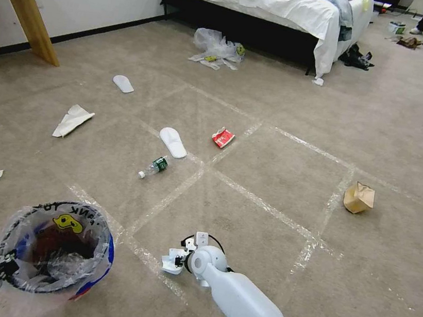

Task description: Pick up the trash bin and place the garbage on the floor into it.

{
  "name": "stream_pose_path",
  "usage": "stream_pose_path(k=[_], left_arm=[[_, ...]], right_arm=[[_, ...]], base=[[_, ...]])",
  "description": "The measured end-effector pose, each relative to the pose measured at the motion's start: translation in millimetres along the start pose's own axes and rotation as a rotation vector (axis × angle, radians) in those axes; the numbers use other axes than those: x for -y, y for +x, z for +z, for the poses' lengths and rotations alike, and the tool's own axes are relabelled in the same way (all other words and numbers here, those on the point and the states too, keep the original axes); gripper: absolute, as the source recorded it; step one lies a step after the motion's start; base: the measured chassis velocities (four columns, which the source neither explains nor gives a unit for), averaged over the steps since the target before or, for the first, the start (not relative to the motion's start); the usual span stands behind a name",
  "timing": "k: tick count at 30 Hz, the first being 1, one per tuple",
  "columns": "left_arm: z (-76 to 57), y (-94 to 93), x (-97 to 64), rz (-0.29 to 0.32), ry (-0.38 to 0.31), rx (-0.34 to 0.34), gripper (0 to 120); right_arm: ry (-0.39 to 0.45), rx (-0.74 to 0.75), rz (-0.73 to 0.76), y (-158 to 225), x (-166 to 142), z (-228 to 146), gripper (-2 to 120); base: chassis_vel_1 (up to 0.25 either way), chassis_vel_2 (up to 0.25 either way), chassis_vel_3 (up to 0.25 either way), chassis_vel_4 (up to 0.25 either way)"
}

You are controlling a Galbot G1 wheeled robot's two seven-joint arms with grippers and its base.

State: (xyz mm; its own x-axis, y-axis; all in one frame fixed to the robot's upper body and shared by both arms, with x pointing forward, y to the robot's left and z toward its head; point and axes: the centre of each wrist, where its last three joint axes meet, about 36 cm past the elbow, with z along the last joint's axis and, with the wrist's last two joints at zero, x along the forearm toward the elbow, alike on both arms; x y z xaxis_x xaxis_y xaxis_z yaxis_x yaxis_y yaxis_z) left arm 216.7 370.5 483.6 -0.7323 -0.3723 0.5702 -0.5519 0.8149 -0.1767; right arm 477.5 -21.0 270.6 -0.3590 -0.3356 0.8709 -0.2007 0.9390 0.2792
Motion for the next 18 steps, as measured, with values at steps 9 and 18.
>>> stream_pose_path(k=[9,18], left_arm=[[0.7,4.3,4.2,0.010,-0.008,-0.002,1],[-4.3,6.3,12.1,0.050,-0.002,-0.021,1]], right_arm=[[-0.014,0.081,-0.045,40.2,14.1,-10.1,0],[-0.078,0.250,-0.088,111.2,46.7,-51.6,0]], base=[[0.000,0.000,0.000,0.000],[0.000,0.000,0.000,0.000]])
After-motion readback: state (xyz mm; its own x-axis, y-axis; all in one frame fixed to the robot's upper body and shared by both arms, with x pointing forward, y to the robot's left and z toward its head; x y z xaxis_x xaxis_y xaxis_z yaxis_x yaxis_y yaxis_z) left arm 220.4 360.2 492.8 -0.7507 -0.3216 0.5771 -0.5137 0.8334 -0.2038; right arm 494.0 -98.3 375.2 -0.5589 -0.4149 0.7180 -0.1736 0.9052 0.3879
